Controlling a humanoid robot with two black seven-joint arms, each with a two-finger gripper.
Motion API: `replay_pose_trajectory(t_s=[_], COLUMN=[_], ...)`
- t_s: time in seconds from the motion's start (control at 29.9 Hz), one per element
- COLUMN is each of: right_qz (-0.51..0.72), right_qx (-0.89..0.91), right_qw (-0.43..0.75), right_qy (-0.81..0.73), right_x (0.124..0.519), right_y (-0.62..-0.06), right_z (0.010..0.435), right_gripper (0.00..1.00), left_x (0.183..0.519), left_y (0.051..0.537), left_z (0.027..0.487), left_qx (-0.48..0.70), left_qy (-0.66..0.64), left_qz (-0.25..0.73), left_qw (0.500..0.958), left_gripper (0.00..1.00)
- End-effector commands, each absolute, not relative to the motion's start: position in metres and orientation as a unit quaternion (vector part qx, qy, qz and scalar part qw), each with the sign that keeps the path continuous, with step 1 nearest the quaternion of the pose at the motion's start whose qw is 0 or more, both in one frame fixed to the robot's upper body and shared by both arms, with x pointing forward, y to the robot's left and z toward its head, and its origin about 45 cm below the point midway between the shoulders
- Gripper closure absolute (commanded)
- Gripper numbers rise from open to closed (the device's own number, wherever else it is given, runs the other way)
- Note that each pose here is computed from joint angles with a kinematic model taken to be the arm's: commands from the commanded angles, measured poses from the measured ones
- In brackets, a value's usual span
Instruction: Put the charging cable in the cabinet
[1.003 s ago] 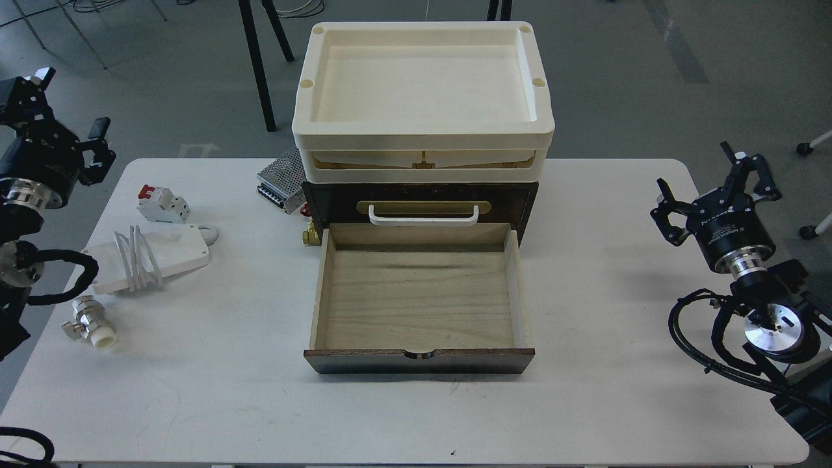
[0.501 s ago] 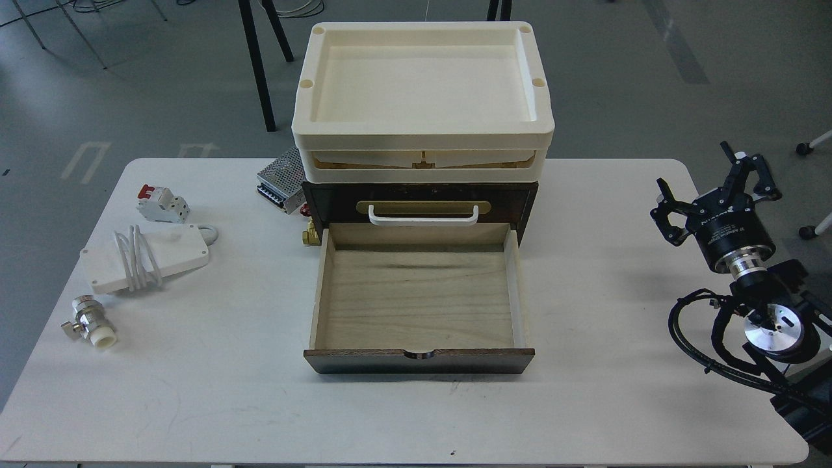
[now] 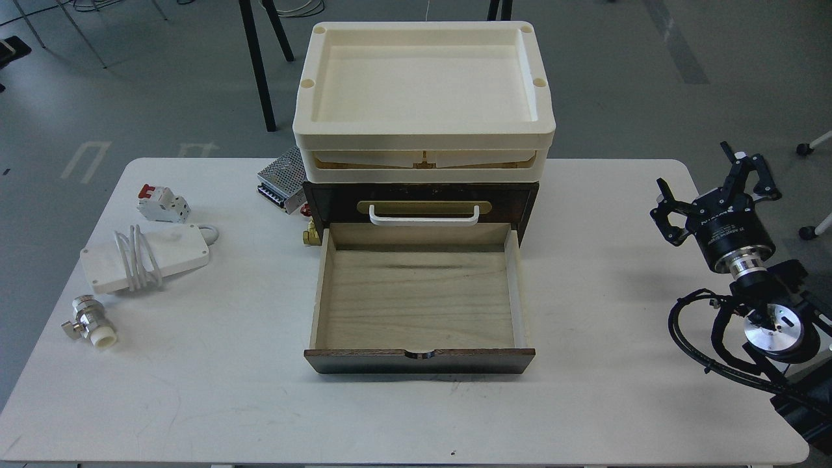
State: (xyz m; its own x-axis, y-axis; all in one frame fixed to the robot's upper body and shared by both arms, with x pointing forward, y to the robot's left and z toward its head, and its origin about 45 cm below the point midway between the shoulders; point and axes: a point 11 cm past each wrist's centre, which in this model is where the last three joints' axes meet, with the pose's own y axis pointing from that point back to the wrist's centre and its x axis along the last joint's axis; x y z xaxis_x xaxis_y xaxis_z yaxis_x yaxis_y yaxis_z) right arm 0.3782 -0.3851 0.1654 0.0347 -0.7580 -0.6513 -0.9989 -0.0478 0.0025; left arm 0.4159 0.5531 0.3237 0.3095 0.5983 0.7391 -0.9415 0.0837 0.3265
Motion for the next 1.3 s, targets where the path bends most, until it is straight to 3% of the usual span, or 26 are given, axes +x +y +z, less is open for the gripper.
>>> replay_pose_trajectory(t_s=[0.0, 0.37, 0.57, 0.7, 1.27], right_qz=[0.252, 0.252, 0.252, 0.252, 0.253], right_qx=[-0.678, -0.678, -0.678, -0.679, -0.678], right_qw=[0.239, 0.239, 0.239, 0.239, 0.239], right_qy=[0.648, 0.648, 0.648, 0.647, 0.647], right_x=[0.378, 0.378, 0.378, 0.378, 0.378], right_y=[-0.385, -0.385, -0.385, -0.385, -0.385], right_z=[0.165, 0.165, 0.165, 0.166, 0.165], right_gripper=[0.01, 0.01, 0.01, 0.01, 0.01], left_x=[0.415, 0.391, 0.380, 0.357, 0.362], left_y=[0.540, 0.543, 0.516, 0.519, 0.501], left_z=[0.304, 0.241, 0.183, 0.148, 0.121], left_qx=[0.476, 0.628, 0.635, 0.642, 0.638], left_qy=[-0.248, -0.320, -0.337, -0.322, -0.317], left_qz=[0.474, 0.312, 0.252, 0.247, 0.260], left_qw=[0.698, 0.637, 0.647, 0.650, 0.652], left_gripper=[0.07, 0.07, 0.07, 0.07, 0.07])
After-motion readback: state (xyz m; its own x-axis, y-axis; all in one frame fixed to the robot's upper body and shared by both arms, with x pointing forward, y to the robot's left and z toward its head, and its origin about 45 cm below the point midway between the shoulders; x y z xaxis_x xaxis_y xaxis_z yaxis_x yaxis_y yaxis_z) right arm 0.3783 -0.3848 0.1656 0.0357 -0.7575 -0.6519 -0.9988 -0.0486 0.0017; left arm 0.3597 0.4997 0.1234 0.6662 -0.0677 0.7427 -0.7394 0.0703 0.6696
